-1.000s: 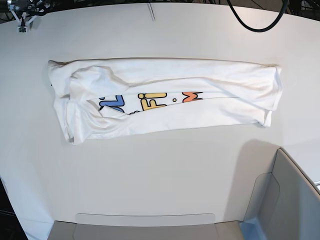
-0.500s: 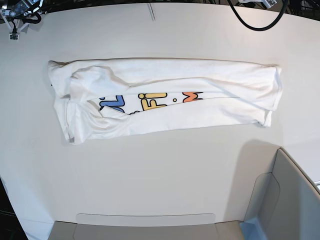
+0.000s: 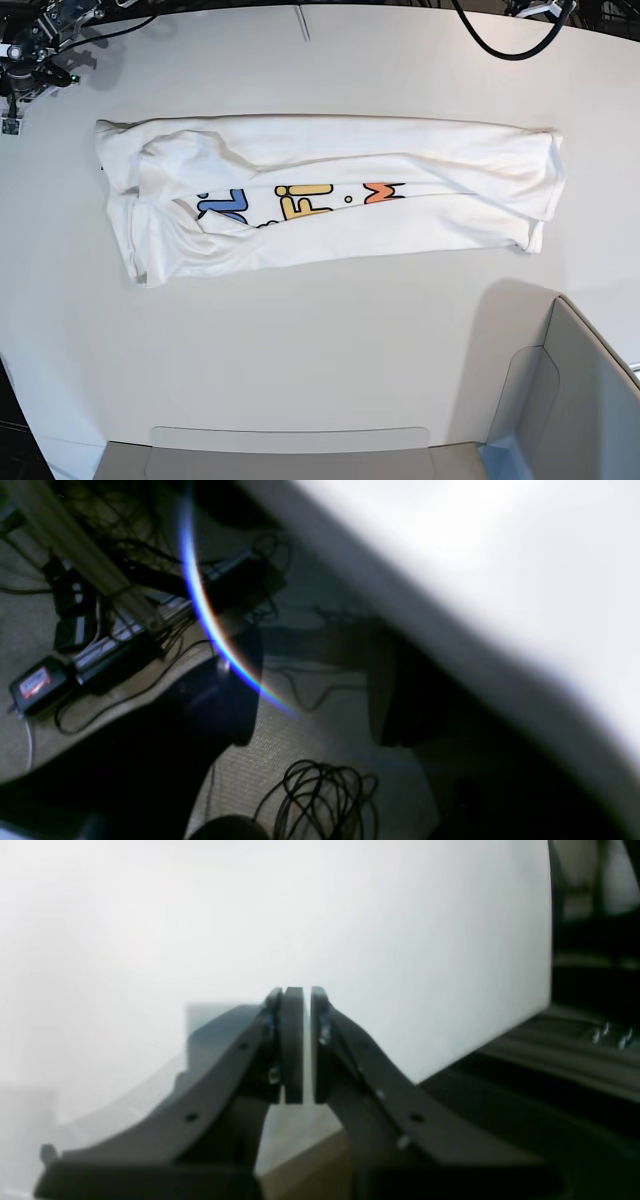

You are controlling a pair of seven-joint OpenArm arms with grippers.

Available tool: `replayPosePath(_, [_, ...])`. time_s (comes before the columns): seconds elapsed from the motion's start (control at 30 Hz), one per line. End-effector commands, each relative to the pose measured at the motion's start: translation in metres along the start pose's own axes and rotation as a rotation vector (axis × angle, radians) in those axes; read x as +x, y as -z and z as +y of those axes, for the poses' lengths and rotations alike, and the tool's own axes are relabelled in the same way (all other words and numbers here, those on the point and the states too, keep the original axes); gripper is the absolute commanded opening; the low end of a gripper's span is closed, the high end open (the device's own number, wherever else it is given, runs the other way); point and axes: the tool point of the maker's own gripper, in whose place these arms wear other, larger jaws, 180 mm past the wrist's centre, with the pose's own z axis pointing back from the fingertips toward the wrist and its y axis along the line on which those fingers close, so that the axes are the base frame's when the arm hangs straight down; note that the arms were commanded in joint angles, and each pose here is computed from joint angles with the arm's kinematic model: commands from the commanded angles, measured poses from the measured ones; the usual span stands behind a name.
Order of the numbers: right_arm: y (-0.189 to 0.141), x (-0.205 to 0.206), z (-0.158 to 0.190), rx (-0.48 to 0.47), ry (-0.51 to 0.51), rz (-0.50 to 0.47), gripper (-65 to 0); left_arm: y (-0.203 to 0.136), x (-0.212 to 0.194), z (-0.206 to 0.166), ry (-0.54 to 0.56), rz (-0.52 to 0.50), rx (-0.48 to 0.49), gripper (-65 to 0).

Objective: Layout the t-shirt on the table in an organized manner, then fold the t-shirt properly

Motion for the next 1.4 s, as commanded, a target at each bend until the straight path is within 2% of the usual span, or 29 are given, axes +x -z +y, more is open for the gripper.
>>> replayPosePath(0.0, [-0.004, -0.005, -0.014, -0.035, -0.023, 0.022, -61.6, 0.001, 0.018, 0.008, -0.012, -0.069, 0.015, -33.2])
replayPosePath(0.3, [-0.013, 0.015, -0.022, -0.07, -0.017, -0.033, -61.6, -0.001, 0.062, 0.021, -0.026, -0.199, 0.054, -33.2])
replayPosePath(0.43, [-0.015, 0.018, -0.024, -0.077, -0.018, -0.039, -61.6, -0.001, 0.057, 0.023, -0.021, -0.172, 0.055, -33.1])
replayPosePath(0.63, [-0.02, 0.025, -0.028, -0.096, -0.013, -0.062, -61.6, -0.009, 0.03, 0.044, 0.017, 0.001, 0.075, -33.2])
replayPosePath(0.7, [-0.025, 0.029, -0.032, -0.114, -0.014, -0.076, -61.6, -0.007, 0.033, 0.053, 0.036, 0.018, 0.08, -33.2])
replayPosePath(1.07, [-0.028, 0.029, -0.035, -0.124, -0.017, -0.077, -61.6, 0.007, 0.064, 0.063, 0.081, -0.034, 0.079, -33.2])
replayPosePath(1.37, [-0.047, 0.039, -0.052, -0.196, 0.018, -0.119, -61.7, 0.02, 0.093, 0.071, 0.113, -0.084, 0.078, -33.2])
